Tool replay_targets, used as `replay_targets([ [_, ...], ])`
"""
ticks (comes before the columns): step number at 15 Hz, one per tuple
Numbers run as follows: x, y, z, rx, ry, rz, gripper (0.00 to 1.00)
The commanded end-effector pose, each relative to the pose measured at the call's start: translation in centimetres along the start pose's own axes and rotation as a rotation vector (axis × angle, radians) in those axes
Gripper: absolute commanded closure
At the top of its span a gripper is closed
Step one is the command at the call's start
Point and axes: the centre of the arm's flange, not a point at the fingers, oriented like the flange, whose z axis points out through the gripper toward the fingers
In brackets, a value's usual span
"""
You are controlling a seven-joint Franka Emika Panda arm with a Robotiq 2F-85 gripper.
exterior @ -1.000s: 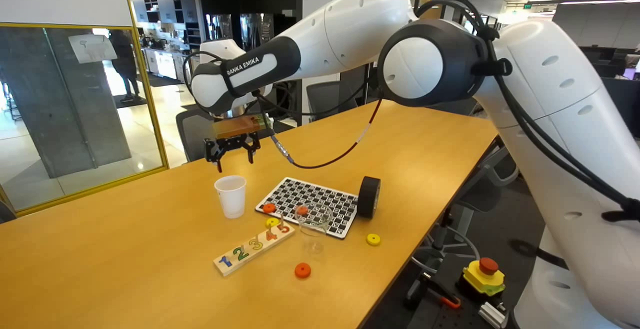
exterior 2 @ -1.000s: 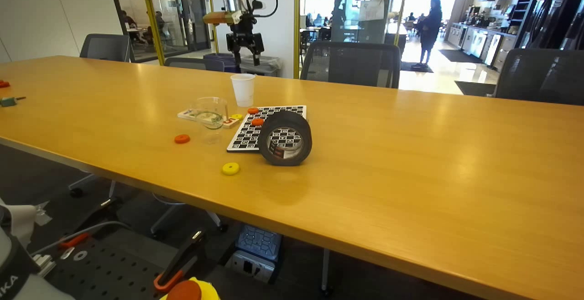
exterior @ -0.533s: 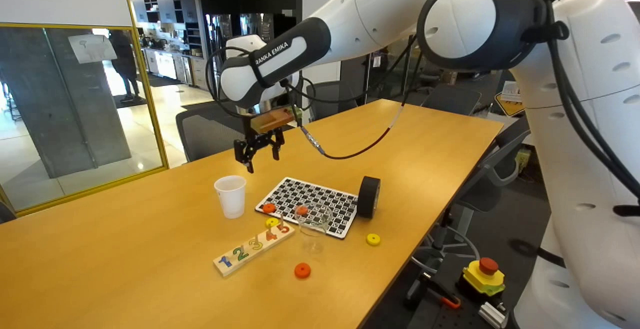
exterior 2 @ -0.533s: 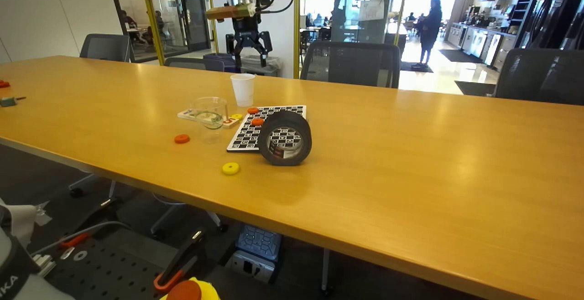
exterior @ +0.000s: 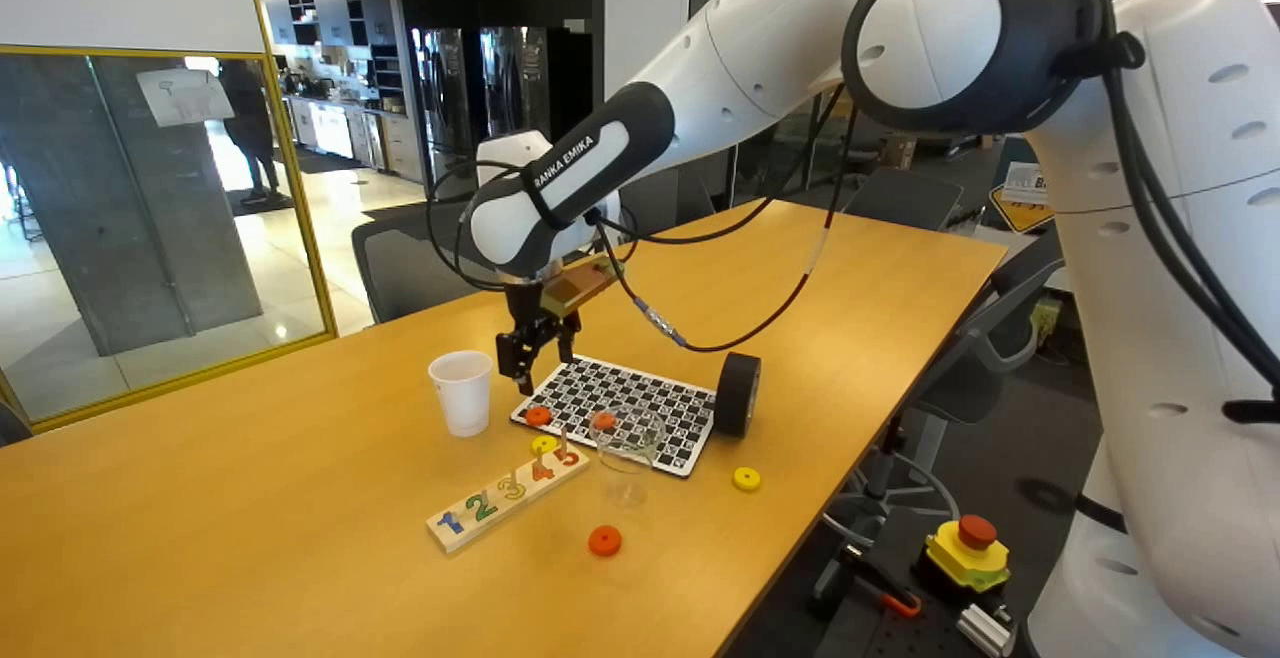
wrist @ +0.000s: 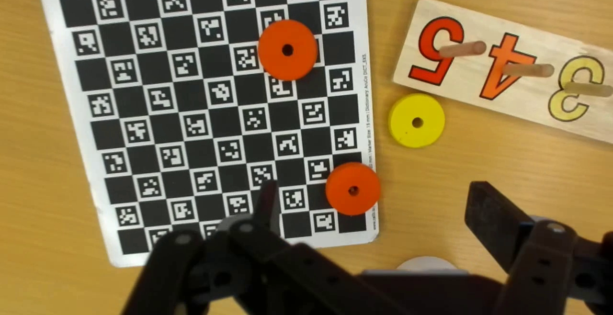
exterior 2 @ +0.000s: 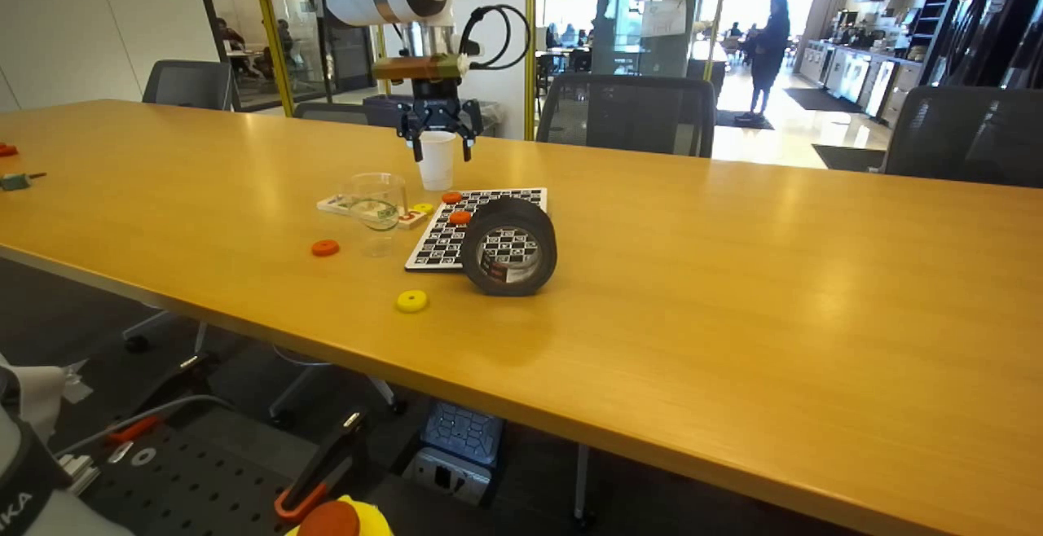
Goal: Put the orange circles inside the white cup and the yellow circles in the transparent cup.
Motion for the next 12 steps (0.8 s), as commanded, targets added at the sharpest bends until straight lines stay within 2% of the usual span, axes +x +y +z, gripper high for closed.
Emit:
replay_targets([
  [1, -0.3, -0.5, 2.6, 0.018, 0.034, -0.019, 0.00],
  [6, -0.2, -0.5, 5.2, 0.006, 0.055, -0.001, 0.00],
  [12, 0.6, -0.3, 6.1, 0.016, 0.081, 0.009, 0.00],
])
